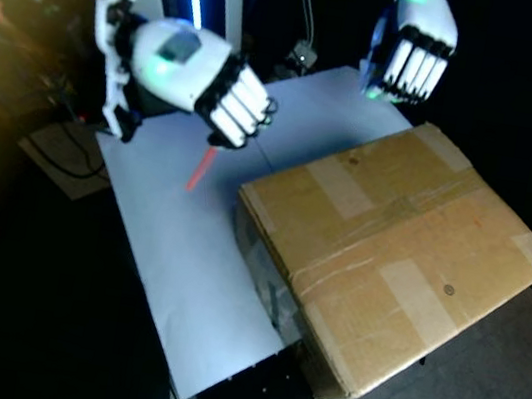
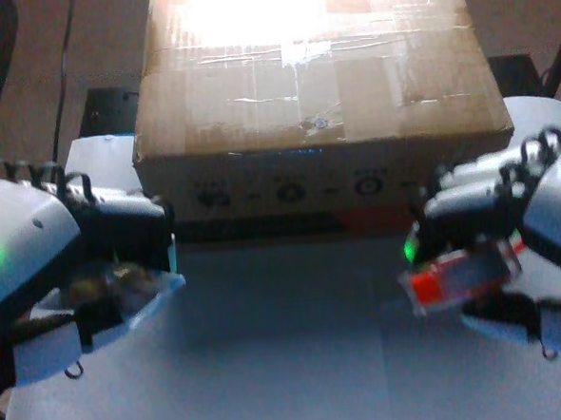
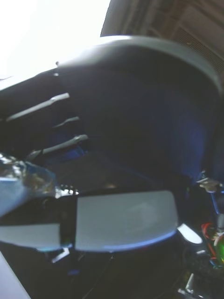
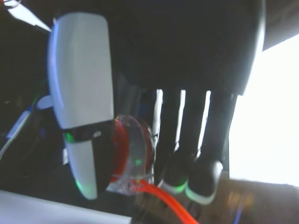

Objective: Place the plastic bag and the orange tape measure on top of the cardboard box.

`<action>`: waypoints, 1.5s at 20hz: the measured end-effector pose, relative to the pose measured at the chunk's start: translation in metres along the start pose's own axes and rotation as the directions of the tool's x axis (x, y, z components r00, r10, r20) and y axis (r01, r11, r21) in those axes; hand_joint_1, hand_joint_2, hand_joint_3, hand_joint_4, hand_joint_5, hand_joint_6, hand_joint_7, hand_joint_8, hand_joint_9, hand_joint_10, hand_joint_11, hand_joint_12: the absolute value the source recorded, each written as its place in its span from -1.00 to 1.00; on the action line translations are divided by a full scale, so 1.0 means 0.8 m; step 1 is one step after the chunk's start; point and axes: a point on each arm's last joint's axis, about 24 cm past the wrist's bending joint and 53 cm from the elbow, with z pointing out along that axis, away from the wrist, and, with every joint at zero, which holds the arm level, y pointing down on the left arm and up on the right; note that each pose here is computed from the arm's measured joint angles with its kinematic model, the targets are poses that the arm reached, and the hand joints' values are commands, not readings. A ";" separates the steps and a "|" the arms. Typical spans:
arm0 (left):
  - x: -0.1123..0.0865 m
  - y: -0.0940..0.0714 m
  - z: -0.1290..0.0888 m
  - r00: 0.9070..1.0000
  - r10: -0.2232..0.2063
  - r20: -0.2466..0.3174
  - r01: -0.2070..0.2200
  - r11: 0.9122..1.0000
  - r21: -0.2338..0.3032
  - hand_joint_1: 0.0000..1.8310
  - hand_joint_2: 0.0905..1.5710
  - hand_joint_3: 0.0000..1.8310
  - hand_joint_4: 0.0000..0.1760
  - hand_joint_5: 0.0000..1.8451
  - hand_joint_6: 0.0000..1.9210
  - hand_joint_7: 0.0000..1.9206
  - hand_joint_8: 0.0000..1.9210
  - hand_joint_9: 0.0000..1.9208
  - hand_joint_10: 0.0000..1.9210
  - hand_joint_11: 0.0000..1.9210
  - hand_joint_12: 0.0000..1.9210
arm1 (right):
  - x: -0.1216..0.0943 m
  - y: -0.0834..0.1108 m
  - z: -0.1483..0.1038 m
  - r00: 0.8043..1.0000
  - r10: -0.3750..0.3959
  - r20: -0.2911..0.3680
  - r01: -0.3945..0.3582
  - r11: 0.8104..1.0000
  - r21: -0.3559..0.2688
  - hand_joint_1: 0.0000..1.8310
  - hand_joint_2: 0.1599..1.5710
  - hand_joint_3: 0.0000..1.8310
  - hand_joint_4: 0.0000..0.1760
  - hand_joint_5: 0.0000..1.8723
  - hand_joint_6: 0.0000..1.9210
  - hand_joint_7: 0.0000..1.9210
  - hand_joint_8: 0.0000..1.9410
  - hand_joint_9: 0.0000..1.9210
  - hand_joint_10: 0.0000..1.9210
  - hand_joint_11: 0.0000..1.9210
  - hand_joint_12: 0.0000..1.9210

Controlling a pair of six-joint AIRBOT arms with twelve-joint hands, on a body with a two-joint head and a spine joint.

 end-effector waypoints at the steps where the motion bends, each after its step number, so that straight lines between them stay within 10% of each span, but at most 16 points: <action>1: -0.007 -0.001 0.000 1.000 0.003 0.017 -0.003 1.000 0.004 0.49 0.45 -1.00 -1.00 -0.05 0.16 -0.21 0.25 -0.07 0.38 -0.18 0.51 | -0.005 0.000 0.000 1.000 -0.006 0.007 0.006 1.000 0.000 0.30 0.33 -1.00 -1.00 0.09 -0.04 -0.08 0.98 0.10 0.99 0.22 0.99; 9: -0.085 -0.011 0.014 0.980 0.042 0.194 -0.055 0.997 0.059 0.49 0.44 -1.00 -1.00 -0.08 0.17 -0.05 0.19 -0.16 0.43 -0.44 0.62 | -0.070 0.011 0.015 0.986 -0.069 0.154 0.078 0.996 -0.052 0.29 0.34 -0.99 -1.00 0.05 0.03 -0.06 1.00 0.13 1.00 0.25 1.00; 14: -0.108 -0.026 0.052 0.965 -0.003 0.264 -0.031 0.992 0.123 0.63 0.38 -1.00 -1.00 -0.10 -0.03 -0.01 0.09 0.02 0.11 -0.12 0.63 | -0.099 0.014 0.024 0.970 -0.110 0.219 0.127 0.990 -0.065 0.29 0.33 -0.99 -1.00 0.07 0.00 -0.06 1.00 0.13 1.00 0.25 1.00; 19: -0.126 -0.034 0.090 0.953 -0.034 0.302 -0.016 0.987 0.161 0.51 0.38 -1.00 -1.00 -0.11 0.12 0.07 -0.05 0.02 0.23 -0.04 0.39 | -0.126 0.007 0.041 0.952 -0.120 0.281 0.148 0.986 -0.079 0.30 0.31 -1.00 -1.00 0.11 -0.06 -0.06 1.00 0.12 1.00 0.24 1.00; 20: -0.129 -0.035 0.095 0.951 -0.033 0.306 -0.019 0.986 0.166 0.51 0.38 -1.00 -1.00 -0.10 0.10 0.06 -0.04 0.03 0.26 -0.02 0.43 | -0.136 0.005 0.045 0.945 -0.126 0.301 0.157 0.984 -0.080 0.35 0.36 -1.00 -1.00 0.16 -0.02 -0.14 0.33 -0.37 0.57 -0.52 0.93; 23: -0.140 -0.032 0.105 0.946 -0.035 0.323 -0.020 0.986 0.165 0.50 0.42 -1.00 -1.00 -0.07 0.00 -0.04 0.18 -0.07 0.41 -0.11 0.59 | -0.155 0.004 0.053 0.933 -0.134 0.335 0.170 0.982 -0.082 0.35 0.43 -1.00 -1.00 0.14 -0.07 -0.30 0.42 -0.58 0.69 -0.75 0.99; 25: -0.151 -0.033 0.113 0.937 -0.038 0.346 -0.024 0.985 0.174 0.41 0.42 -1.00 -1.00 -0.04 -0.10 0.00 0.32 0.03 0.46 -0.07 0.71 | -0.162 0.005 0.062 0.929 -0.130 0.348 0.171 0.981 -0.089 0.45 0.45 -1.00 -1.00 0.10 -0.06 -0.24 0.27 -0.35 0.71 -0.38 1.00; 27: -0.163 -0.036 0.124 0.929 -0.045 0.368 -0.025 0.983 0.184 0.50 0.41 -1.00 -1.00 -0.07 0.01 -0.03 0.17 -0.05 0.40 -0.20 0.61 | -0.171 0.003 0.072 0.920 -0.135 0.367 0.180 0.979 -0.092 0.33 0.32 -1.00 -1.00 0.14 -0.15 0.06 0.86 0.25 0.99 0.36 1.00; 30: -0.175 -0.034 0.138 0.920 -0.046 0.388 -0.029 0.982 0.185 0.51 0.42 -1.00 -1.00 -0.05 -0.11 -0.06 0.24 -0.06 0.50 -0.20 0.76 | -0.185 -0.004 0.085 0.908 -0.142 0.393 0.192 0.977 -0.090 0.29 0.33 -1.00 -1.00 0.07 0.01 0.13 1.00 0.31 1.00 0.41 1.00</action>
